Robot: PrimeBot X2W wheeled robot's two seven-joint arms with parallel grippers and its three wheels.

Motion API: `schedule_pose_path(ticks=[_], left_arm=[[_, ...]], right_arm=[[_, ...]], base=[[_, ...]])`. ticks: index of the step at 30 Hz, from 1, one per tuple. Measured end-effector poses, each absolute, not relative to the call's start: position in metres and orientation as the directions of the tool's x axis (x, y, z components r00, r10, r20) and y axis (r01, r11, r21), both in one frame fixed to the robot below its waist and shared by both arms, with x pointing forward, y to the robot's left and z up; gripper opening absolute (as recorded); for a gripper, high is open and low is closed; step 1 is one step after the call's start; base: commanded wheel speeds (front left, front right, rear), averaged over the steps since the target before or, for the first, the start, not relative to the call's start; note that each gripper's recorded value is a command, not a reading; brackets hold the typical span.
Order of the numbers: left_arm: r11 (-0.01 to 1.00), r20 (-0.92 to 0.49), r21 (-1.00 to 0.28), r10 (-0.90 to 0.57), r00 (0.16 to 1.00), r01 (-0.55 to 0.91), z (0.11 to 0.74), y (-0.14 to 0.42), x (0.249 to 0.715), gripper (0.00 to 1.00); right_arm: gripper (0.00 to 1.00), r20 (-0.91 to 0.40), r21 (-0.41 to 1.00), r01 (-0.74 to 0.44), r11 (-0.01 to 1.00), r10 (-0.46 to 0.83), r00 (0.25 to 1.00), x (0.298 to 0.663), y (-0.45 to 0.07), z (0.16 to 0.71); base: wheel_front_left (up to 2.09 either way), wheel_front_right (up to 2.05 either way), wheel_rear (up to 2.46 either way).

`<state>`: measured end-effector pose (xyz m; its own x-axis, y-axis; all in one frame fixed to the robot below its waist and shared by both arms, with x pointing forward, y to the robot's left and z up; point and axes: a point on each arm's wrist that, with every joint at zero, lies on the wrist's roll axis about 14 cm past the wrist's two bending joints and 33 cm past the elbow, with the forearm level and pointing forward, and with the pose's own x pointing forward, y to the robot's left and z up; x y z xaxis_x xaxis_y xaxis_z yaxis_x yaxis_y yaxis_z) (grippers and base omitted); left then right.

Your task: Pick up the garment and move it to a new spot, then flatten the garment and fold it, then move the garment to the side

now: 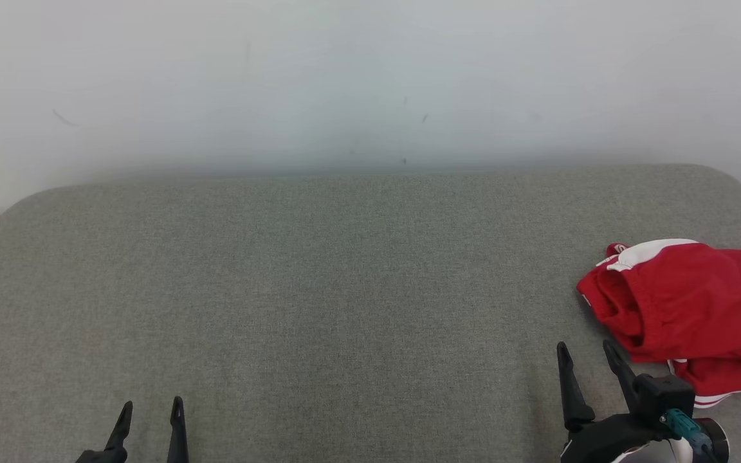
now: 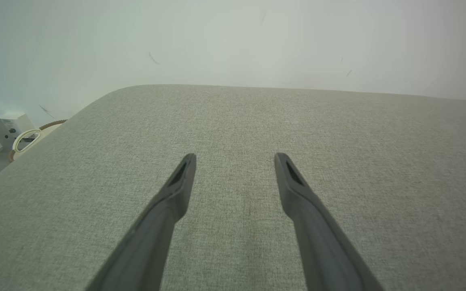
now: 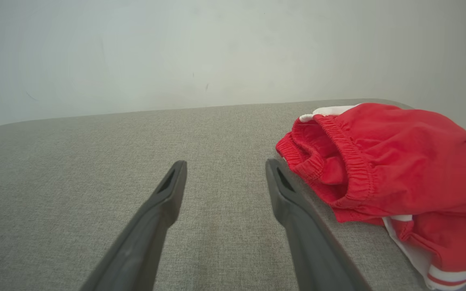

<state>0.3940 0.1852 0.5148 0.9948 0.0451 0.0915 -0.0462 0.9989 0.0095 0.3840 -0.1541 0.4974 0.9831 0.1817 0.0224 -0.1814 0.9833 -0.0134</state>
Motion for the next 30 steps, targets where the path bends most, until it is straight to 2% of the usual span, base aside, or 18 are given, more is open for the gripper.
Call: schedule_pose_path(ticks=[30], left_arm=[[0.999, 0.084, 0.006, 0.035, 0.996, -0.036, 0.5124, 0.1821, 0.3954, 1.0]], right_arm=[[1.0, 0.049, -0.044, -0.174, 0.984, 0.176, 0.983, 0.3847, -0.1562, 0.5068]], base=[[0.0, 0.0, 0.0]])
